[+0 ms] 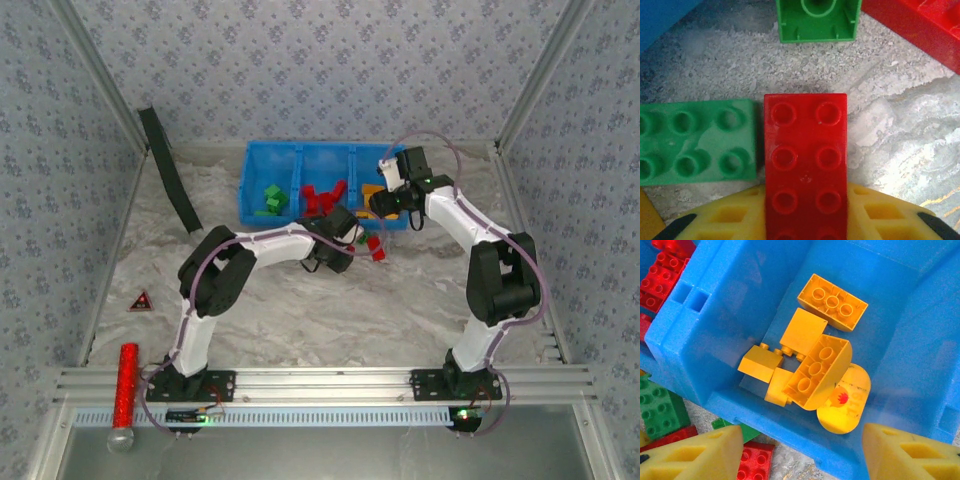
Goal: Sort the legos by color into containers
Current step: Pick up the lego from the center of the table, then place the lego in the container, then pick up the lego from the center of the table.
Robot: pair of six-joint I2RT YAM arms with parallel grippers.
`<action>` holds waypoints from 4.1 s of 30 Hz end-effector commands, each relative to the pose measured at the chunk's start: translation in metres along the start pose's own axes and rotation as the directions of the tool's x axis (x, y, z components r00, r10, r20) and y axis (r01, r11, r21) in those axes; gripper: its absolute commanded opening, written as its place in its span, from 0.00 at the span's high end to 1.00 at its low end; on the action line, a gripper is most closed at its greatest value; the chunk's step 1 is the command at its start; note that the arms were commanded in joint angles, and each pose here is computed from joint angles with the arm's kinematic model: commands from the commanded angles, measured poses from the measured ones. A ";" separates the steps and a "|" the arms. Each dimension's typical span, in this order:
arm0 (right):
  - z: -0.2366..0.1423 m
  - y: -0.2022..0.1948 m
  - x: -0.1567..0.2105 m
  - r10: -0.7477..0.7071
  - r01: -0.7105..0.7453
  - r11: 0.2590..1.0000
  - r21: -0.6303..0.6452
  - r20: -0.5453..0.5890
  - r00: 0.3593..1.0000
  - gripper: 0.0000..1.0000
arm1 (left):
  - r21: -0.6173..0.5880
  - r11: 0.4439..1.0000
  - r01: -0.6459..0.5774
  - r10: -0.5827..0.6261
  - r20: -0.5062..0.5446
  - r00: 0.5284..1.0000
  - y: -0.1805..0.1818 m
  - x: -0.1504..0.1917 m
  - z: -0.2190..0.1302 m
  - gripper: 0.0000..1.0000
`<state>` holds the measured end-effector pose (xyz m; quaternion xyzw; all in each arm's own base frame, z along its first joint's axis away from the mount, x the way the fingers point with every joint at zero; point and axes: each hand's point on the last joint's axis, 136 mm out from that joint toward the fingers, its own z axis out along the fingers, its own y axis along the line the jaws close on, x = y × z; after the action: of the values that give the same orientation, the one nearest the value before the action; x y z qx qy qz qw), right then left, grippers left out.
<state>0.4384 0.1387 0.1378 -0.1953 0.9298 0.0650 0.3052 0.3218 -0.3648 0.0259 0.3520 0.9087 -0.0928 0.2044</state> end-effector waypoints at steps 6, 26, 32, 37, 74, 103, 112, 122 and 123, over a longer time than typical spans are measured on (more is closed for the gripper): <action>-0.019 0.005 -0.009 0.019 -0.018 1.000 -0.015 0.038 0.999 0.33 | 0.045 0.998 0.042 -0.036 -0.116 0.993 -0.013 0.041 0.012 0.77; -0.021 0.046 0.021 0.268 -0.268 0.955 -0.124 -0.019 0.963 0.31 | 0.102 0.979 0.175 -0.195 0.253 0.947 0.045 -0.059 -0.168 0.82; -0.027 0.087 0.059 0.316 -0.325 0.936 -0.132 -0.085 0.945 0.32 | 0.089 0.955 0.282 -0.296 0.273 0.915 0.084 -0.092 -0.158 0.81; -0.033 0.125 0.083 0.277 -0.288 0.950 -0.121 -0.099 0.956 0.33 | 0.080 0.945 0.316 -0.326 0.206 0.923 0.093 -0.105 -0.116 0.81; -0.025 0.217 0.108 0.263 -0.277 0.959 -0.064 -0.175 0.949 0.36 | -0.007 0.909 0.416 -0.412 0.117 0.904 0.125 -0.114 -0.073 0.37; 0.071 0.215 0.077 0.284 -0.253 0.955 0.152 -0.235 0.930 0.35 | 0.154 0.887 0.435 -0.453 0.470 0.758 0.127 -0.095 -0.288 0.21; 0.078 0.208 0.063 0.272 -0.236 0.955 0.178 -0.219 0.937 0.36 | 0.166 0.885 0.436 -0.460 0.458 0.761 0.116 -0.062 -0.313 0.19; 0.090 0.200 0.047 0.268 -0.229 0.953 0.199 -0.201 0.942 0.38 | 0.169 0.883 0.438 -0.464 0.462 0.756 0.108 -0.035 -0.331 0.18; 0.092 0.199 0.046 0.268 -0.228 0.952 0.202 -0.203 0.942 0.39 | 0.170 0.882 0.439 -0.465 0.461 0.756 0.107 -0.032 -0.331 0.17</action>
<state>0.3643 0.3356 0.0363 -0.0560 0.9784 0.0225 0.1977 0.3269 -0.2094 0.3291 0.0981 0.8841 -0.2404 0.3886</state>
